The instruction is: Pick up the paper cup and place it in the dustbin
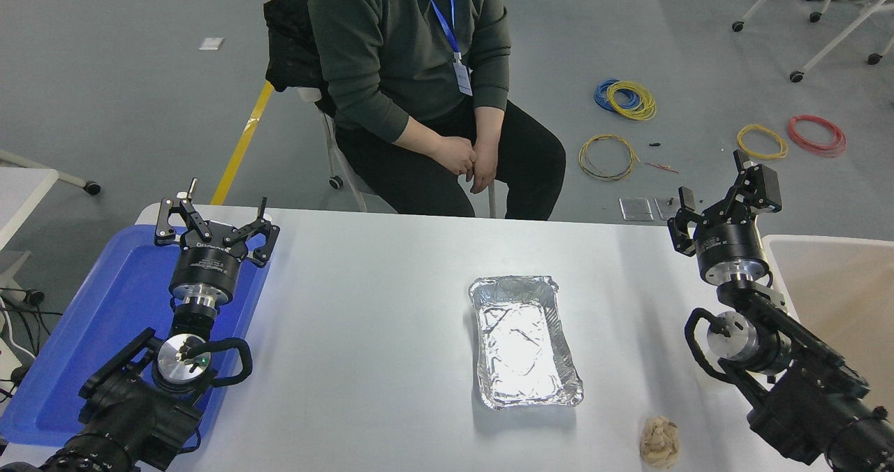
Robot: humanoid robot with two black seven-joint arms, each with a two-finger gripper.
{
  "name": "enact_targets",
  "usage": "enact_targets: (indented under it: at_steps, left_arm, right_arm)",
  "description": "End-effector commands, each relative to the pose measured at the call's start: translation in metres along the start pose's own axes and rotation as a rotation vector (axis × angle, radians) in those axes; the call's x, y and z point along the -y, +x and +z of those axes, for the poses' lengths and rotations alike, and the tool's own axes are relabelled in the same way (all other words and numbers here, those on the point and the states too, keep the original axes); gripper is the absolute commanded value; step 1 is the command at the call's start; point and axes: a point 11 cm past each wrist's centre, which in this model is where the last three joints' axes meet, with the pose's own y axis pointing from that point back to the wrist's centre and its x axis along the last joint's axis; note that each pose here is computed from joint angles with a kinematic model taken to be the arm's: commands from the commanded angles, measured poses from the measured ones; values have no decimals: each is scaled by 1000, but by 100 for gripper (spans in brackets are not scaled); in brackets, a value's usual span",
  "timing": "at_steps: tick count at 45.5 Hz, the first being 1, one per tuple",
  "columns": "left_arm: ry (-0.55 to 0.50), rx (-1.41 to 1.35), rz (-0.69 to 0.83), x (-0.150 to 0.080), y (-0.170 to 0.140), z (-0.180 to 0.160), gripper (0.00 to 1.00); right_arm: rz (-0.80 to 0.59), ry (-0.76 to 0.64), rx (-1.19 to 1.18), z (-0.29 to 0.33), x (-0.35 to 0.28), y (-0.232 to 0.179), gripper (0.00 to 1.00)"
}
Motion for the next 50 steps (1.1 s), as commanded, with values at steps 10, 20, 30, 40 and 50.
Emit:
enact_targets:
  at_steps: [10, 20, 30, 40, 50]
  left_arm:
    - [0, -1, 0, 0, 0, 0, 100]
    - [0, -1, 0, 0, 0, 0, 100]
    - [0, -1, 0, 0, 0, 0, 100]
    - [0, -1, 0, 0, 0, 0, 100]
    - [0, -1, 0, 0, 0, 0, 100]
  right_arm:
    - [3, 1, -2, 0, 1, 0, 100]
    - [1, 1, 0, 0, 1, -1, 100]
    - [-5, -3, 15, 5, 0, -8, 100]
    - [0, -14, 14, 9, -4, -4, 100]
    - [-32, -30, -21, 10, -4, -8, 100]
